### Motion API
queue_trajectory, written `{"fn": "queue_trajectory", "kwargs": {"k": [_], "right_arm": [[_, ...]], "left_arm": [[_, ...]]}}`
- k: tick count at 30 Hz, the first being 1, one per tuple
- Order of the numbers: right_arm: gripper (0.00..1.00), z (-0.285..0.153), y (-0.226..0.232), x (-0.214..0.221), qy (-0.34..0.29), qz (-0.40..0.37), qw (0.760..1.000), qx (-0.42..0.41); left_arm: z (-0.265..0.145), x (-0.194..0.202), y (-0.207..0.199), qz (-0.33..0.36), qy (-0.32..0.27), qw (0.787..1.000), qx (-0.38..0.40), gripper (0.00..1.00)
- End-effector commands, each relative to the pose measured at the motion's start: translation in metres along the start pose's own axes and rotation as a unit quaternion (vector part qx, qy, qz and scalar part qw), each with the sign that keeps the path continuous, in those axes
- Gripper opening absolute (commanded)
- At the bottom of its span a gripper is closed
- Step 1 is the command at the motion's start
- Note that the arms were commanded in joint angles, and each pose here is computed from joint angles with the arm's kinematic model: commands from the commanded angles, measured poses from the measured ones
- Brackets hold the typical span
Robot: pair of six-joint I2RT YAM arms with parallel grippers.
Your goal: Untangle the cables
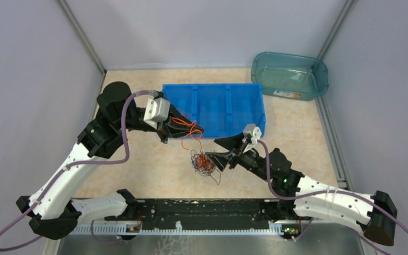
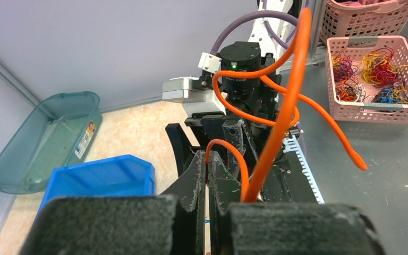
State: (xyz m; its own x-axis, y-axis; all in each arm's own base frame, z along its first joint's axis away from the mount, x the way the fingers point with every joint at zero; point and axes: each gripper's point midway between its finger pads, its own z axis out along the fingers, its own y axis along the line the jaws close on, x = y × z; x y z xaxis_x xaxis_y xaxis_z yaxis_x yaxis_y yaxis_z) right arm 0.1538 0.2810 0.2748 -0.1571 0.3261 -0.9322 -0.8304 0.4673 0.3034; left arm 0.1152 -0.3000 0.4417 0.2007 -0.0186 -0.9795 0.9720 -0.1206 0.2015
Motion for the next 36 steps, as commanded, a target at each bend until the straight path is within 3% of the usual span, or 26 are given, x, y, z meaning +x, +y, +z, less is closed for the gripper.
{"fn": "queue_trajectory", "kwargs": {"k": [1,7,15,25,36], "right_arm": [[0.65,0.006,0.04,-0.038,-0.031,-0.002,0.996,-0.089],[0.62,0.019,0.078,-0.04,-0.026,0.006,0.984,-0.177],[0.52,0.047,0.089,-0.041,-0.031,0.011,0.982,-0.187],[0.33,0.054,0.079,0.002,0.0,0.053,0.983,-0.174],[0.29,0.025,0.033,0.07,0.044,0.076,0.992,-0.09]], "left_arm": [[0.001,-0.007,-0.001,0.019,-0.011,1.0,0.005,0.01],[0.001,-0.007,0.002,0.019,-0.01,1.0,0.001,0.01],[0.001,-0.013,0.002,0.021,-0.013,1.0,0.001,0.01],[-0.002,-0.044,0.003,0.05,-0.036,0.998,0.002,0.01],[-0.007,-0.1,0.013,0.125,-0.072,0.989,-0.019,0.01]]}}
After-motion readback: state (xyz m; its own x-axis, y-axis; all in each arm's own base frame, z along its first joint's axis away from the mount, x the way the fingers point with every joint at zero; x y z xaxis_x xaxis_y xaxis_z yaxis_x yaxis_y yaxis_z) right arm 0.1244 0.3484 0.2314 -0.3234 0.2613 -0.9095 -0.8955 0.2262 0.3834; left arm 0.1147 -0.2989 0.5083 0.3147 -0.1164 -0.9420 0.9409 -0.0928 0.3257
